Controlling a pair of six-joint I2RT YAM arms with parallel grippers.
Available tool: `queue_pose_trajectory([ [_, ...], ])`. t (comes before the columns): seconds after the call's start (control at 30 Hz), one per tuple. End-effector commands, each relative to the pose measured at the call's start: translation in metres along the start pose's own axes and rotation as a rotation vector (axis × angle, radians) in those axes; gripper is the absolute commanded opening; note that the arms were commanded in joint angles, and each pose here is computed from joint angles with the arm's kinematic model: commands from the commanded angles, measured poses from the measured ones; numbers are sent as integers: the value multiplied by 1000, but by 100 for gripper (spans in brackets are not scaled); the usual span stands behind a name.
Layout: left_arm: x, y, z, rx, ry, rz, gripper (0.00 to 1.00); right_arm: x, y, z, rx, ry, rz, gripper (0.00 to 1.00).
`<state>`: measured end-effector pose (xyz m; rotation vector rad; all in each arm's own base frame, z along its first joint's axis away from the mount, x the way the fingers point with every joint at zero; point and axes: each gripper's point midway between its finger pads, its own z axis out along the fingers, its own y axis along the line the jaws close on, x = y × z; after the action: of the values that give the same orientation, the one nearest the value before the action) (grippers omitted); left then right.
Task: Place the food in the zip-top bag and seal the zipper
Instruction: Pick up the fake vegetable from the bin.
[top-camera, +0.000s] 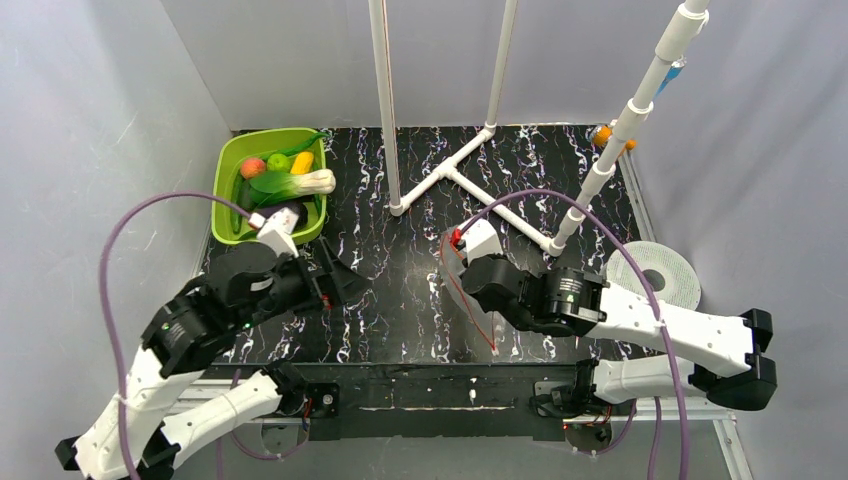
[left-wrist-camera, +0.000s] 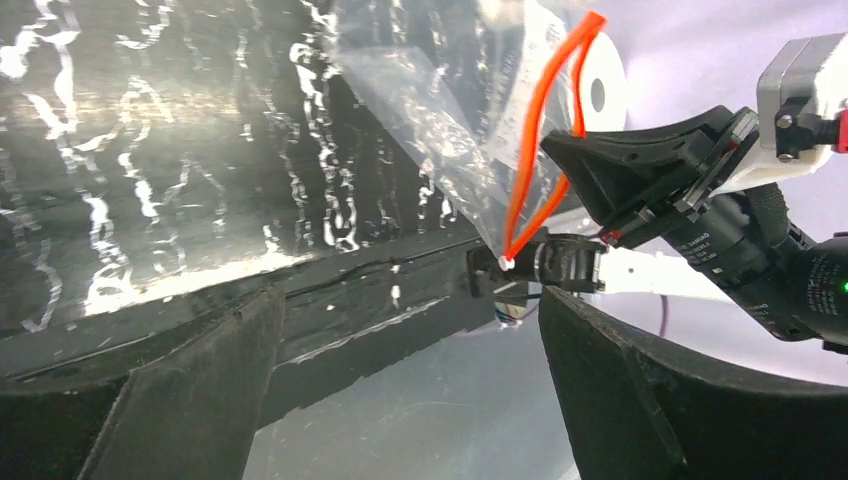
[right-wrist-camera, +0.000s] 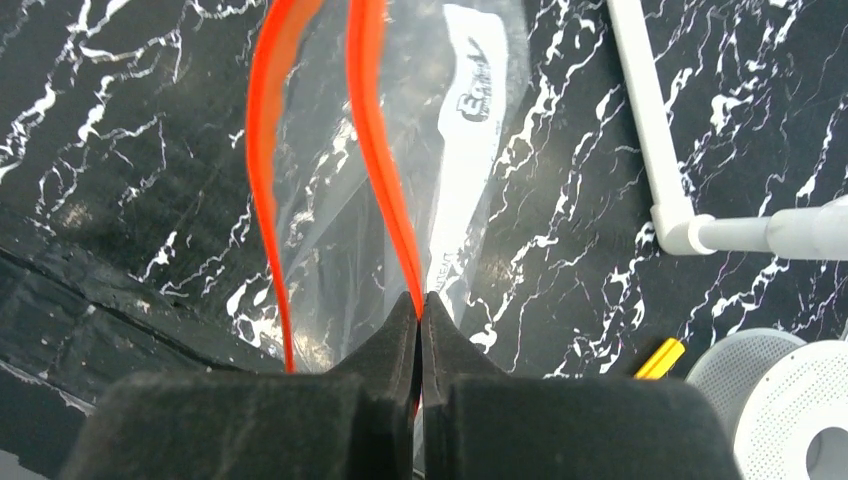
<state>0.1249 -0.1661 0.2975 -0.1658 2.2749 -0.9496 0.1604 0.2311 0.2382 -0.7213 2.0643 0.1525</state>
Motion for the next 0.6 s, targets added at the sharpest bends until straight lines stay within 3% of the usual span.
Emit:
queue_pose_trajectory([
  [0.0,2,51,-20,-280,29,73,98,-5,-7,-12,11,17,62,1],
  [0.3,-82,83,18,-746,-63,321,98,-7,-45,-22,101,-82,61,1],
  [0.57,-157,160,80,-744,-83,126,98,-48,-83,-44,238,-94,-25,1],
])
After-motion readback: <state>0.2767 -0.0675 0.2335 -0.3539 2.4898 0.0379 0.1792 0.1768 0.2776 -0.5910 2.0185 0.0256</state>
